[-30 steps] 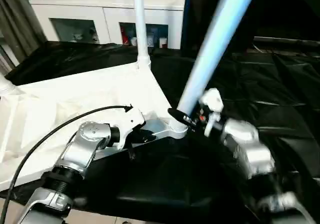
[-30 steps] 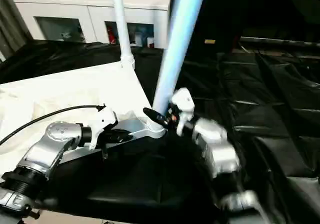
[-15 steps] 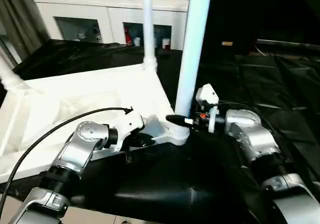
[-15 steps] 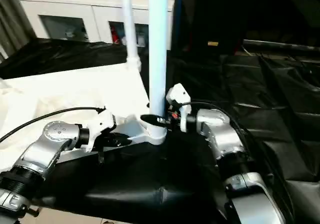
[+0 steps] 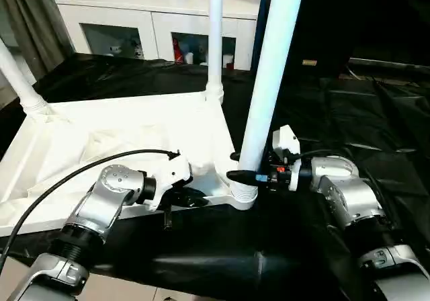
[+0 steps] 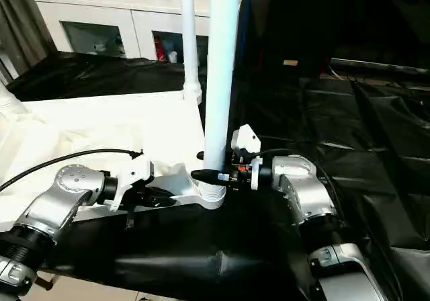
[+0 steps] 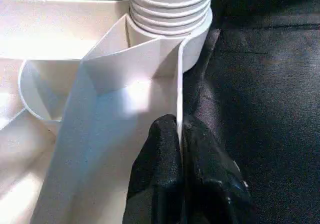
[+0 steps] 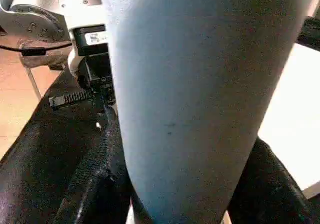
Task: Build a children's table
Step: Rotate table base
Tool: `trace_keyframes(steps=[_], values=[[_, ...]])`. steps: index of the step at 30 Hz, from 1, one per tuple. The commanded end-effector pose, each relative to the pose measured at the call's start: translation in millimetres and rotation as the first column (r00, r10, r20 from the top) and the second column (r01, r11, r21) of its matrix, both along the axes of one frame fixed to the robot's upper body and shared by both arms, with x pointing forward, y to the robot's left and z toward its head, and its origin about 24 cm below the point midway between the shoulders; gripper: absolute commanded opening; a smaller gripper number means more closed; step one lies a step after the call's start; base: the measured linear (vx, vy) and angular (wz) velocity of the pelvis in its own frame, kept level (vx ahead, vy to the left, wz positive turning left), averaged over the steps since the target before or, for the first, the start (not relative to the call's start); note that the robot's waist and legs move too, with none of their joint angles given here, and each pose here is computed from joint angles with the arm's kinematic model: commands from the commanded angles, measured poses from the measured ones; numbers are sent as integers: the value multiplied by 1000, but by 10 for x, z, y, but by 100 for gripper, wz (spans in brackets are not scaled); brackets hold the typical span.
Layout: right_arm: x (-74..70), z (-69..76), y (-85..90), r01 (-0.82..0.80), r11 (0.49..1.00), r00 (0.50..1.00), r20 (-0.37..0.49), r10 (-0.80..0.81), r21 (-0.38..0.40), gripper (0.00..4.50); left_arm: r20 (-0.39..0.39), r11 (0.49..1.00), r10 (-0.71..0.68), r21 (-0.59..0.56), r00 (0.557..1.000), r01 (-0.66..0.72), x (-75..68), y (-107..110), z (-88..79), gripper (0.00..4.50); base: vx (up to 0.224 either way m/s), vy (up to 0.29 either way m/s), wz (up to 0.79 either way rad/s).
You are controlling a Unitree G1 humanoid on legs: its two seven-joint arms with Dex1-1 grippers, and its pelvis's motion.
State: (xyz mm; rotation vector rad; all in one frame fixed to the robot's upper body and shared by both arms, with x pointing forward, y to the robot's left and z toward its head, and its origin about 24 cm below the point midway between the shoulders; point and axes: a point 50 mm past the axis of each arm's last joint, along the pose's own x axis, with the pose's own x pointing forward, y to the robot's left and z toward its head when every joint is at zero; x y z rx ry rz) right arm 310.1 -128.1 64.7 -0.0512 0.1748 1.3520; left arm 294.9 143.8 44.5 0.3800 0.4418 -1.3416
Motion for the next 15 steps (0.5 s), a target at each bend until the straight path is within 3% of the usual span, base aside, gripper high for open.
trace_keyframes(steps=[1,9,12,13,15], values=[[-228,-463,-5,-55,992,981,-192,32,-116,189,90,998,-12,-65,996,17,73,-119,153,0,0,0,0],[-105,-505,-32,114,984,977,-165,-136,-137,189,86,997,9,-72,996,-2,84,-105,156,0,0,0,0],[66,-512,-78,340,928,925,-122,-359,-151,189,95,994,87,-77,992,-79,157,-95,159,0,0,0,0],[66,-512,-78,340,928,925,-122,-359,-151,189,95,994,87,-77,992,-79,157,-95,159,0,0,0,0],[142,-535,-95,463,869,871,-92,-482,-174,189,106,981,183,-84,977,-175,250,-97,171,0,0,0,0]])
